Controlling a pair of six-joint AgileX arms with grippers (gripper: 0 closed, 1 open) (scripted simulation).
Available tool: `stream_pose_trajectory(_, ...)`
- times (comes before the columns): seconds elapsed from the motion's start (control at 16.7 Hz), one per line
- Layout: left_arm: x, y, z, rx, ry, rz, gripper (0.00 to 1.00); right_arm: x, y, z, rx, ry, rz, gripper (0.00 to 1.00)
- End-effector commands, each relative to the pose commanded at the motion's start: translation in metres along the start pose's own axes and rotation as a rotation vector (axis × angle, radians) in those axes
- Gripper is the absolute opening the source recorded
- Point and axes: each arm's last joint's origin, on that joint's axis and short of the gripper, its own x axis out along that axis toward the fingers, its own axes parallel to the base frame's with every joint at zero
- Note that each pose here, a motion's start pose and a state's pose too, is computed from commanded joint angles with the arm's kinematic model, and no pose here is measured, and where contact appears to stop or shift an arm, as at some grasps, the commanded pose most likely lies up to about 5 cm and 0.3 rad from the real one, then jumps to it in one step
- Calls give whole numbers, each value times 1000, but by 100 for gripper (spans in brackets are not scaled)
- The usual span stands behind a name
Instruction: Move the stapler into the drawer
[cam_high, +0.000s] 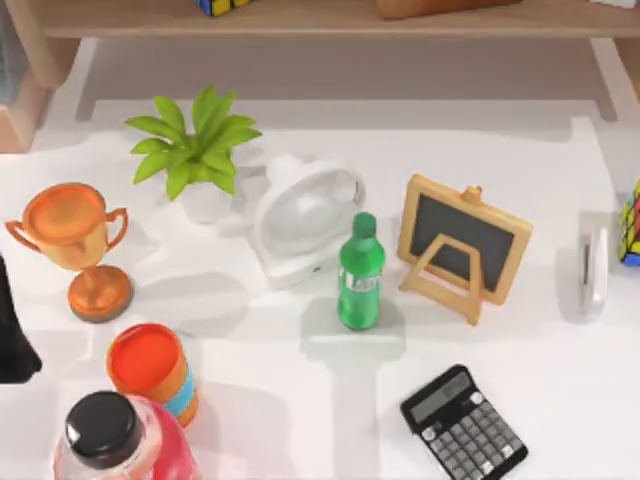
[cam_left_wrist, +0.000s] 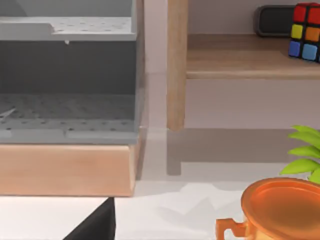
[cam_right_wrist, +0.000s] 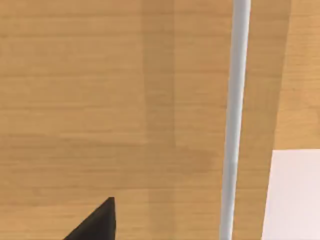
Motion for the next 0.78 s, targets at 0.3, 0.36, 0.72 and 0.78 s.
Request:
stream_pose_trajectory(0.3,0,0,0,0,0,0,100,11,-62,-46,172,181,-111,100)
stream_pose_trajectory(0.36,0,0,0,0,0,0,100,19,-78,-51,244,197,-128,100)
stream_pose_trajectory(0.72,0,0,0,0,0,0,100,105,-166,-15,888,174,-21,100)
stream_pose_trajectory(0.78,0,0,0,0,0,0,100,120,-176,4,1009,177,45,100)
